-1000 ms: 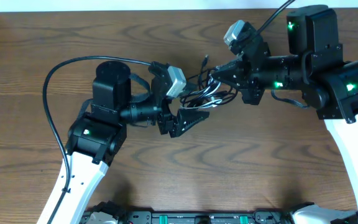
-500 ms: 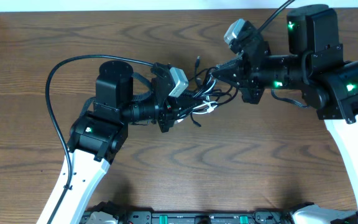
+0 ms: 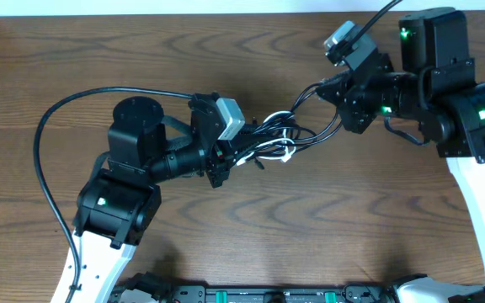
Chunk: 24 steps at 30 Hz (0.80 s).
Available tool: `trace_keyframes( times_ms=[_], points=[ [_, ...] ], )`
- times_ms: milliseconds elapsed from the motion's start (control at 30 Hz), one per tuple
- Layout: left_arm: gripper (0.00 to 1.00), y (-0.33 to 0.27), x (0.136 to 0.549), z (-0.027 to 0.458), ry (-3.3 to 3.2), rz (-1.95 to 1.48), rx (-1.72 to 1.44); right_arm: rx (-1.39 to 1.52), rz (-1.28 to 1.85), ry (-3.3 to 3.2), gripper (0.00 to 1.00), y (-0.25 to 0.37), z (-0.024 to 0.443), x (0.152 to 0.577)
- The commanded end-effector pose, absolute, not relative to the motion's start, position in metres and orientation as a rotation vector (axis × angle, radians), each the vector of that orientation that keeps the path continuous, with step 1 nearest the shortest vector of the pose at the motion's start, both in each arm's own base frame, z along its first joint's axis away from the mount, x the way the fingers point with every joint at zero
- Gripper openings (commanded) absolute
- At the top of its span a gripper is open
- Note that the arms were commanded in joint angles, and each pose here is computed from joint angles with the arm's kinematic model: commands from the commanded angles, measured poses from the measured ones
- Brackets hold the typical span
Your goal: Untangle cables
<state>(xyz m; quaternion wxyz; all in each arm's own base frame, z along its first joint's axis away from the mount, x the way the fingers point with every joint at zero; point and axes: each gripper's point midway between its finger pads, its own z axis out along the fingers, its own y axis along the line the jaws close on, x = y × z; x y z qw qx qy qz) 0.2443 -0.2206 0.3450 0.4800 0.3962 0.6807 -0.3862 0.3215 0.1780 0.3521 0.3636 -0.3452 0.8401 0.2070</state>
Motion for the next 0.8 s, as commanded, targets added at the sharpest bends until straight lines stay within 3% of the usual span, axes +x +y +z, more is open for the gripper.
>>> trace_keyframes(
  times_ms=[0, 167, 200, 300, 333, 433, 767],
  points=[
    [0.09, -0.217, 0.239, 0.362, 1.619, -0.921, 0.955, -0.796, 0.413, 2.185, 0.01, 0.152, 0.358, 0.333],
    [0.09, -0.216, 0.24, 0.363, 1.62, -0.909, 0.948, -0.788, 0.406, 2.194, 0.02, 0.149, 0.357, 0.333],
    [0.09, -0.216, 0.24, 0.363, 1.62, -0.909, 0.948, -0.788, 0.406, 2.194, 0.06, 0.149, 0.356, 0.333],
    [0.09, -0.216, 0.24, 0.363, 1.622, -0.911, 0.946, -0.788, 0.406, 2.194, 0.88, 0.149, 0.356, 0.333],
    [0.09, -0.216, 0.24, 0.363, 1.621, -0.912, 0.946, -0.78, 0.411, 2.199, 0.99, 0.149, 0.356, 0.333],
    [0.09, -0.216, 0.24, 0.363, 1.62, -0.911, 0.946, -0.773, 0.454, 2.206, 0.99, 0.153, 0.356, 0.33],
    [0.08, -0.186, 0.293, 0.386, 1.734, -0.848, 0.42, -0.716, 0.512, 2.228, 0.99, 0.156, 0.357, 0.328]
  ],
)
